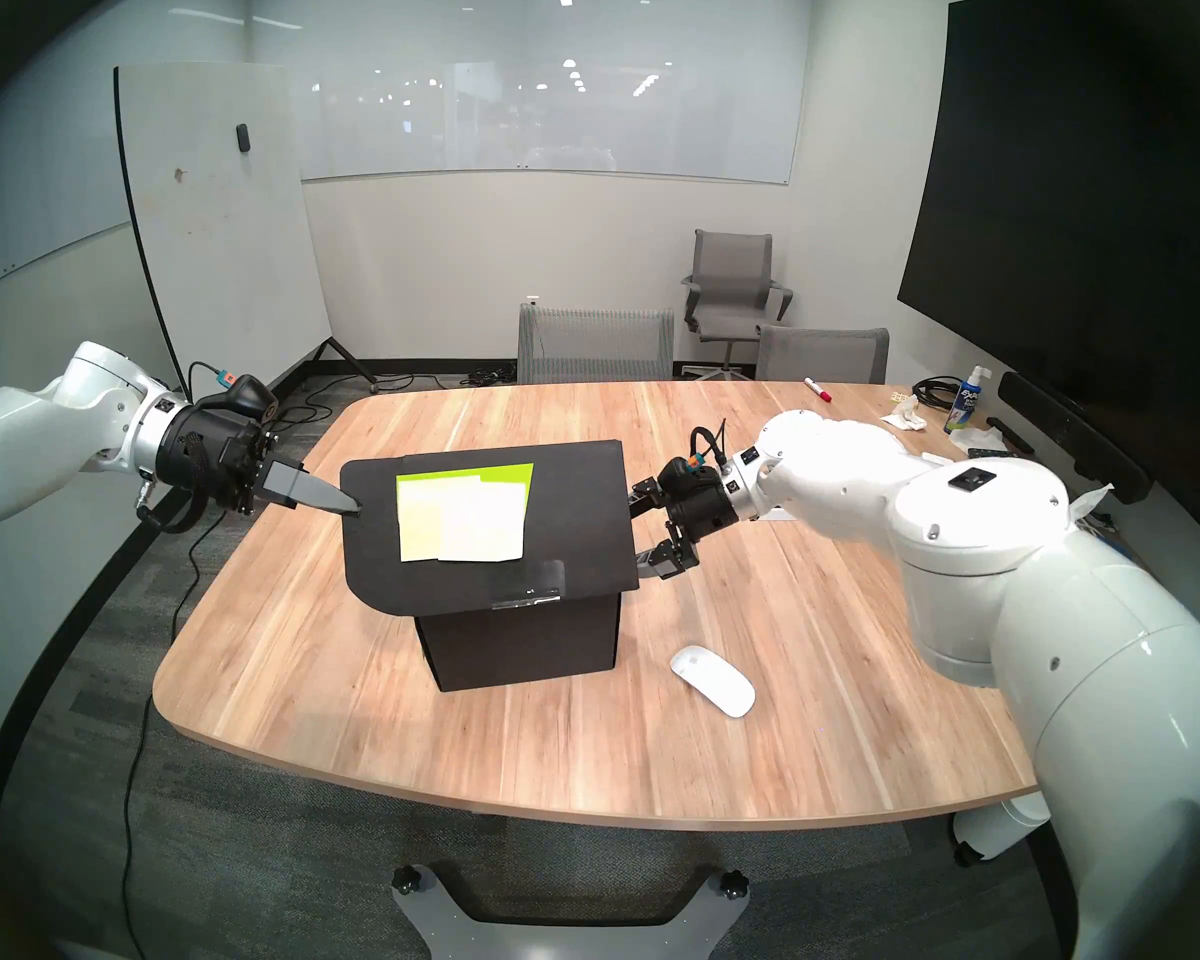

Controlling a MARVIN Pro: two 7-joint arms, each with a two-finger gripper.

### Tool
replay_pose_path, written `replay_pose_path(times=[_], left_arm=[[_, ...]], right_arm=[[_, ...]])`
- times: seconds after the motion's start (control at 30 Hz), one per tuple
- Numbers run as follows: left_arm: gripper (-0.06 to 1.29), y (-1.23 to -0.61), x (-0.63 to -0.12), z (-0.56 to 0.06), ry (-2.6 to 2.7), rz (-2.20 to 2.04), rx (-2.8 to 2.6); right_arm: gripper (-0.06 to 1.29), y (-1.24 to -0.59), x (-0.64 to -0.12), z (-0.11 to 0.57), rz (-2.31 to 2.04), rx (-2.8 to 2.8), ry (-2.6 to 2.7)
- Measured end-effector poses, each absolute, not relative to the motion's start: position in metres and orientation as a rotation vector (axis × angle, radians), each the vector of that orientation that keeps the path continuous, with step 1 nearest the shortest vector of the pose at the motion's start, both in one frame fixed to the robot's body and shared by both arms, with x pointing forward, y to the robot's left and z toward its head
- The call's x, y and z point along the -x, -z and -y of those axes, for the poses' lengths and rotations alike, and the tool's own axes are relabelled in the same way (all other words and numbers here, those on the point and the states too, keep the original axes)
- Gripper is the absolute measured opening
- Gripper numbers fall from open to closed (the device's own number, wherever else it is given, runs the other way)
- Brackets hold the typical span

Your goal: Open the box and place the mouse inside

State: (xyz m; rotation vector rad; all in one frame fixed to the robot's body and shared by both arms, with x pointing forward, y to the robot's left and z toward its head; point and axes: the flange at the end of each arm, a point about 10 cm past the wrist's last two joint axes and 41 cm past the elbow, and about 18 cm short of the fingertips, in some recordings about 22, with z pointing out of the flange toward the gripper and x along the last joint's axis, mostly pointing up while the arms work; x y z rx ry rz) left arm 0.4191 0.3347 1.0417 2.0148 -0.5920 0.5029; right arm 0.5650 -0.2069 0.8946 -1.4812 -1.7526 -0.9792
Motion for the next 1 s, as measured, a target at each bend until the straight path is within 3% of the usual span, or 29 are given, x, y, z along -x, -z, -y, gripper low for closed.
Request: replay_pose_path(times=[1.0], left_arm=[[-0.02, -1.100, -0.441, -0.322, -0.516, 0.393, -1.864]], right_arm=[[1.20, -0.895, -0.565, 0.209, 1.767, 1.487, 0.974]])
